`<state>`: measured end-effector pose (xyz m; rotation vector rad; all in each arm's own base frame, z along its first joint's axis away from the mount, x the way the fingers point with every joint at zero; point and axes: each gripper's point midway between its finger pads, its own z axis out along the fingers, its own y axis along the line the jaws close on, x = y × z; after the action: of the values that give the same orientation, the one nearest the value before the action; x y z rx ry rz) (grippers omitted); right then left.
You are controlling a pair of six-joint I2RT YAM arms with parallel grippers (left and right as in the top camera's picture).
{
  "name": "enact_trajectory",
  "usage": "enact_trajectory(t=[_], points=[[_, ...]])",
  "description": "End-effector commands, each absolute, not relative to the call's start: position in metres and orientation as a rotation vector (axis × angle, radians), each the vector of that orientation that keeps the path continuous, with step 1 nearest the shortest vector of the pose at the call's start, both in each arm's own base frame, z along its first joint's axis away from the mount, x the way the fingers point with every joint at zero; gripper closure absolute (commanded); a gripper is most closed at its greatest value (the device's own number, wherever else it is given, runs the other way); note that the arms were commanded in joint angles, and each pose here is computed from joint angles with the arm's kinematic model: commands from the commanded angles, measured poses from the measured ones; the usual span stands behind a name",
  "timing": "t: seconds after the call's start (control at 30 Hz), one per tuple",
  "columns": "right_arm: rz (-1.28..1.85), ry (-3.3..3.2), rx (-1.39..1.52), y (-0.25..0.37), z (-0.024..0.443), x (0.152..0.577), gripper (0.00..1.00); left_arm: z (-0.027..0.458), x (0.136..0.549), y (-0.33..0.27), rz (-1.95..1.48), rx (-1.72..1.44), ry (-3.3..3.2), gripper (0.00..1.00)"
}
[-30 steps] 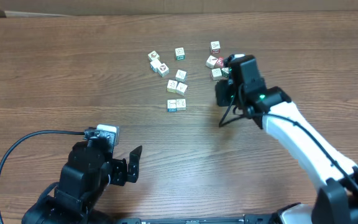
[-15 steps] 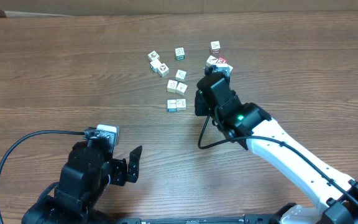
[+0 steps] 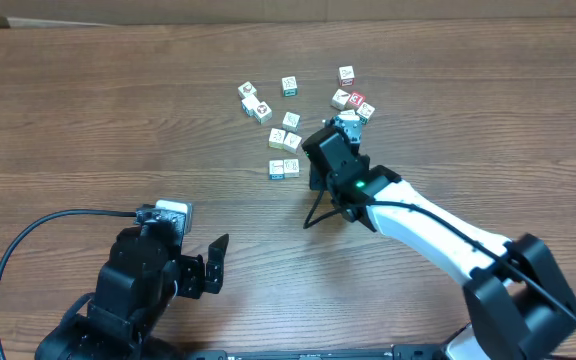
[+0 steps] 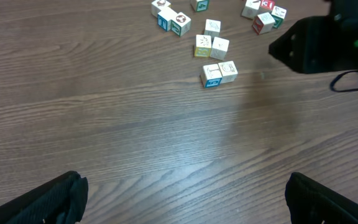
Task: Form a horizontal line
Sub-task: 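Carry the red block left and lower it at the row's right end, then release the red block beside the row and raise the right gripper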
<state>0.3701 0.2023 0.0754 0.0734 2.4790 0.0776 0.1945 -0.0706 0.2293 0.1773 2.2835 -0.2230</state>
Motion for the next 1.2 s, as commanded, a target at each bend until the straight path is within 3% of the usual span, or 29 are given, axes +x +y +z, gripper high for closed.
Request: enact_trajectory(t=[0.0, 1.17], points=[[0.047, 2.489, 0.068, 0.205, 0.062, 0.369, 0.8, 0.229, 0.194, -0.069, -0.22, 0.161, 2.278, 0.0], [0.075, 2.458, 0.016, 0.229, 0.021, 0.388, 0.8, 0.229, 0.194, -0.069, -0.22, 0.161, 2.278, 0.0]])
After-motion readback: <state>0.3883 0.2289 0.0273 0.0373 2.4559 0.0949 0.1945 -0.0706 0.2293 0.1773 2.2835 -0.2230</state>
